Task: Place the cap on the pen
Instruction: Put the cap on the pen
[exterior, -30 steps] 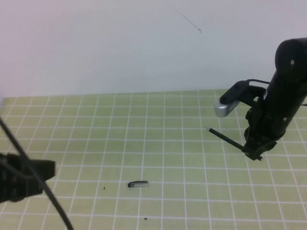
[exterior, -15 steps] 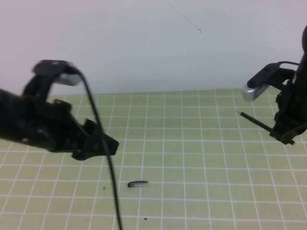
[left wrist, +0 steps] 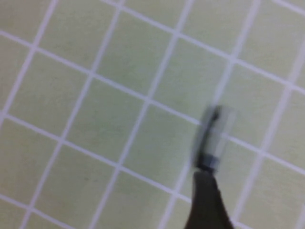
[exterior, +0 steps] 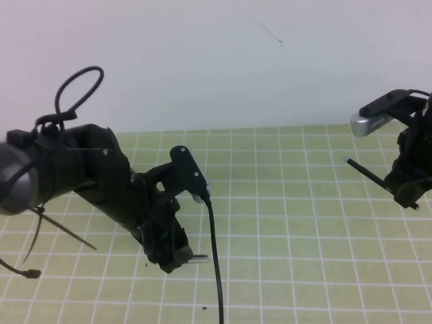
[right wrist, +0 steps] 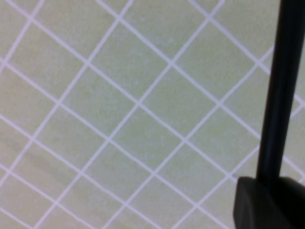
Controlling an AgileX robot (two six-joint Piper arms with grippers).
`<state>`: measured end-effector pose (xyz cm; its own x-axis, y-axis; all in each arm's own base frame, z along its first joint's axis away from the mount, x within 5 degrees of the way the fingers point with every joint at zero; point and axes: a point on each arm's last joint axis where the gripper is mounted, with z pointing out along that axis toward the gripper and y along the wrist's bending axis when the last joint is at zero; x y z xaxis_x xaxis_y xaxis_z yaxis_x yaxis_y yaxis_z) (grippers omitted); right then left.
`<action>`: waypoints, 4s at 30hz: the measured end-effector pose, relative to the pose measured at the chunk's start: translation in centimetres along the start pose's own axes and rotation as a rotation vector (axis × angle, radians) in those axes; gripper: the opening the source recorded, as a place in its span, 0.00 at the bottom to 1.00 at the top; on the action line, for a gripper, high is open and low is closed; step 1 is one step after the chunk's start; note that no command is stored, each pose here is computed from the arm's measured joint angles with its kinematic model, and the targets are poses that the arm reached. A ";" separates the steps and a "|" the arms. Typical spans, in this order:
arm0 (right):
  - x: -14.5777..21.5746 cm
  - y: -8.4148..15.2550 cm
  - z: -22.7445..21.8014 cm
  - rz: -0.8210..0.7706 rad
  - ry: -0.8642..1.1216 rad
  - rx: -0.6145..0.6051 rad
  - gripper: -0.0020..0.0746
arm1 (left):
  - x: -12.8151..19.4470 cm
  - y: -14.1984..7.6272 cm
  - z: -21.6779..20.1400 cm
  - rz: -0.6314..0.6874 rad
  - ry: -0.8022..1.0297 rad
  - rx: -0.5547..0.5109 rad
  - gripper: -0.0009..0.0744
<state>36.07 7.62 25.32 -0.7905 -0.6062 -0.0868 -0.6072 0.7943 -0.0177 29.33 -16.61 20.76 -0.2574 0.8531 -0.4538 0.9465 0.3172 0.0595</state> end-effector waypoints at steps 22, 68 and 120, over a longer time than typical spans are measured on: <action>-0.3 0.5 0.0 0.024 -0.032 -0.060 0.02 | 1.2 1.6 5.4 -0.023 0.067 0.014 0.47; 2.9 10.3 4.1 -0.060 0.124 -0.500 0.02 | -0.9 -1.1 -3.9 0.368 0.112 -0.130 0.01; 8.2 19.5 4.3 -0.316 0.006 -0.854 0.02 | 6.1 -14.5 -5.8 0.859 -0.198 -0.364 0.01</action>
<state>18.10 18.24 19.96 -0.5766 -0.7927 -0.1979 -0.6459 0.2939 0.7046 12.92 -13.64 22.29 0.5674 0.7791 -0.2667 0.6693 -0.2476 0.7005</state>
